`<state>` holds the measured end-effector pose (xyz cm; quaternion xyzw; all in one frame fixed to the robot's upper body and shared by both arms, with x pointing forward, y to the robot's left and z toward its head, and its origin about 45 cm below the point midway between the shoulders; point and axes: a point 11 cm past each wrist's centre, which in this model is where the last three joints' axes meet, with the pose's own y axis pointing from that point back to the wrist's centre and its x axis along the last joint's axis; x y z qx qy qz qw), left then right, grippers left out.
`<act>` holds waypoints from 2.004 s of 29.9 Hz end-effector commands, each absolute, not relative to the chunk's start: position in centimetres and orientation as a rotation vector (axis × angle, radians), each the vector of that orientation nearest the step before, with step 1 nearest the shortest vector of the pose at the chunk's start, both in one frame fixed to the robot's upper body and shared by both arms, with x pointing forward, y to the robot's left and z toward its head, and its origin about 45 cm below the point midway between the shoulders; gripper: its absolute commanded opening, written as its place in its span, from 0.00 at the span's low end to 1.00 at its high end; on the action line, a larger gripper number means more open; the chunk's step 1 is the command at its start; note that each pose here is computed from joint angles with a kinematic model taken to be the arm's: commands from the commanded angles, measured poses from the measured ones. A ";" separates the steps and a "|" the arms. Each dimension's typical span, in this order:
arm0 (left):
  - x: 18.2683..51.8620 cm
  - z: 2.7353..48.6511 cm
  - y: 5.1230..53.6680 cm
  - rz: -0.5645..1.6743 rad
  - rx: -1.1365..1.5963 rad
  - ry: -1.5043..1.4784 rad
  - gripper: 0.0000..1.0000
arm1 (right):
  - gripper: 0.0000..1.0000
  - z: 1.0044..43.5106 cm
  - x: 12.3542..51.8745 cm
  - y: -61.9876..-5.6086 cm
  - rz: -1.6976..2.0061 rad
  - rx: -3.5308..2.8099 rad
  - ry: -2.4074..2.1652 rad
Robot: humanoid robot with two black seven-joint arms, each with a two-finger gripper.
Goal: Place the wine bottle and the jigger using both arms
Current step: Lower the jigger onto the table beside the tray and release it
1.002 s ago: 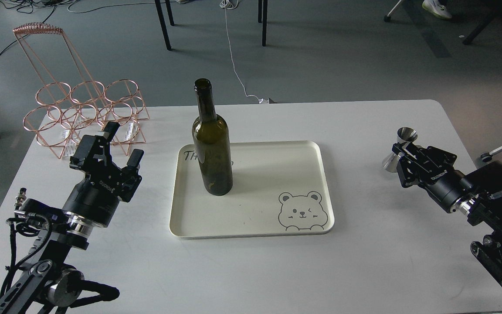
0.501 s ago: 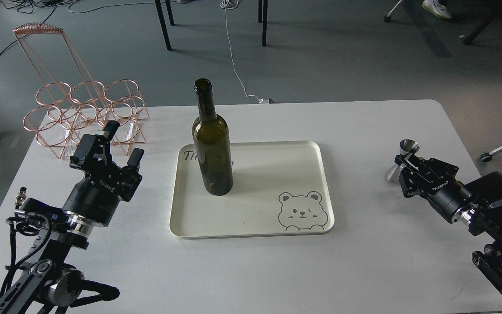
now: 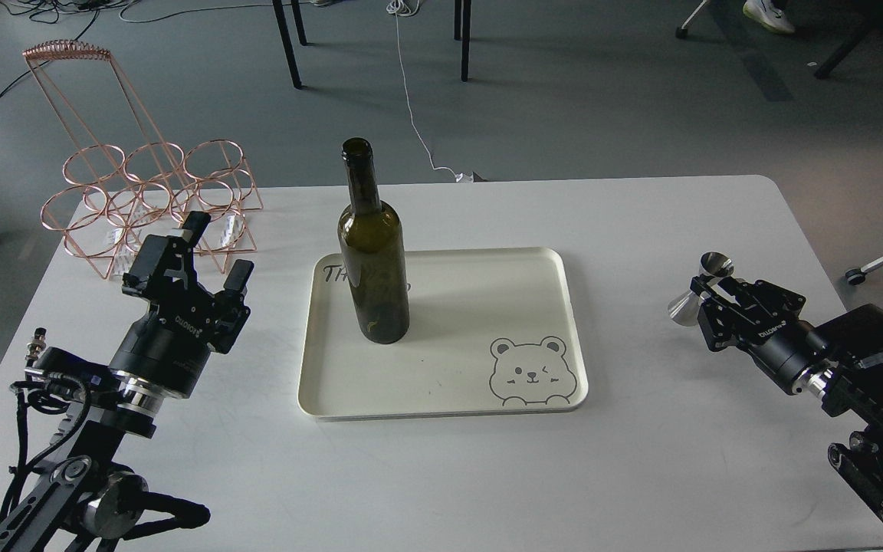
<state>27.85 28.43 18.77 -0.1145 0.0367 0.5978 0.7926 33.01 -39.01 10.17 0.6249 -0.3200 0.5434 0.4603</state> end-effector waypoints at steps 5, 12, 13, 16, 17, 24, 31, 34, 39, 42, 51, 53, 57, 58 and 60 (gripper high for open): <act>27.9 18.8 28.4 1.286 -0.247 0.078 0.98 | 0.75 10.2 32.9 -39.1 1.337 1.537 -0.785; 27.9 18.8 28.1 1.286 -0.257 0.086 0.98 | 0.94 10.4 31.5 -40.2 1.299 1.555 -0.827; 27.9 18.8 28.2 1.287 -0.256 0.085 0.98 | 0.94 10.8 31.3 -40.5 1.307 1.554 -0.827; 27.9 18.8 28.2 1.287 -0.256 0.085 0.98 | 0.96 11.3 30.4 -40.9 1.321 1.559 -0.804; 27.9 18.8 28.2 1.287 -0.256 0.085 0.98 | 0.96 11.4 30.0 -41.2 1.321 1.559 -0.796; 27.9 18.8 28.1 1.288 -0.260 0.087 0.98 | 0.96 12.7 27.7 -42.7 1.310 1.573 -0.786; 27.9 18.8 28.1 1.288 -0.260 0.085 0.98 | 0.97 13.9 24.1 -42.2 1.316 1.645 -0.722; 27.9 18.8 28.1 1.288 -0.260 0.085 0.98 | 0.97 14.8 23.7 -41.6 1.325 1.675 -0.728; 27.9 18.8 28.1 1.288 -0.260 0.085 0.98 | 0.98 16.6 24.2 -39.5 1.335 1.755 -0.841; 27.9 18.9 28.2 1.288 -0.260 0.083 0.98 | 0.98 18.0 24.3 -38.0 1.304 1.833 -0.945; 27.9 19.6 28.3 1.282 -0.282 0.051 0.98 | 0.98 24.0 28.9 -35.8 1.045 2.064 -1.506; 27.9 19.7 28.3 1.281 -0.290 0.045 0.98 | 0.98 25.5 30.6 -35.5 0.953 2.132 -1.631; 27.9 20.4 28.6 1.273 -0.303 0.008 0.98 | 0.98 28.0 34.1 -33.1 0.642 2.369 -1.926; 27.8 20.7 28.9 1.269 -0.298 -0.007 0.98 | 0.98 28.8 35.0 -32.4 0.570 2.426 -1.990; 27.8 21.5 29.4 1.255 -0.298 -0.045 0.98 | 0.98 29.9 36.3 -31.5 0.448 2.503 -2.086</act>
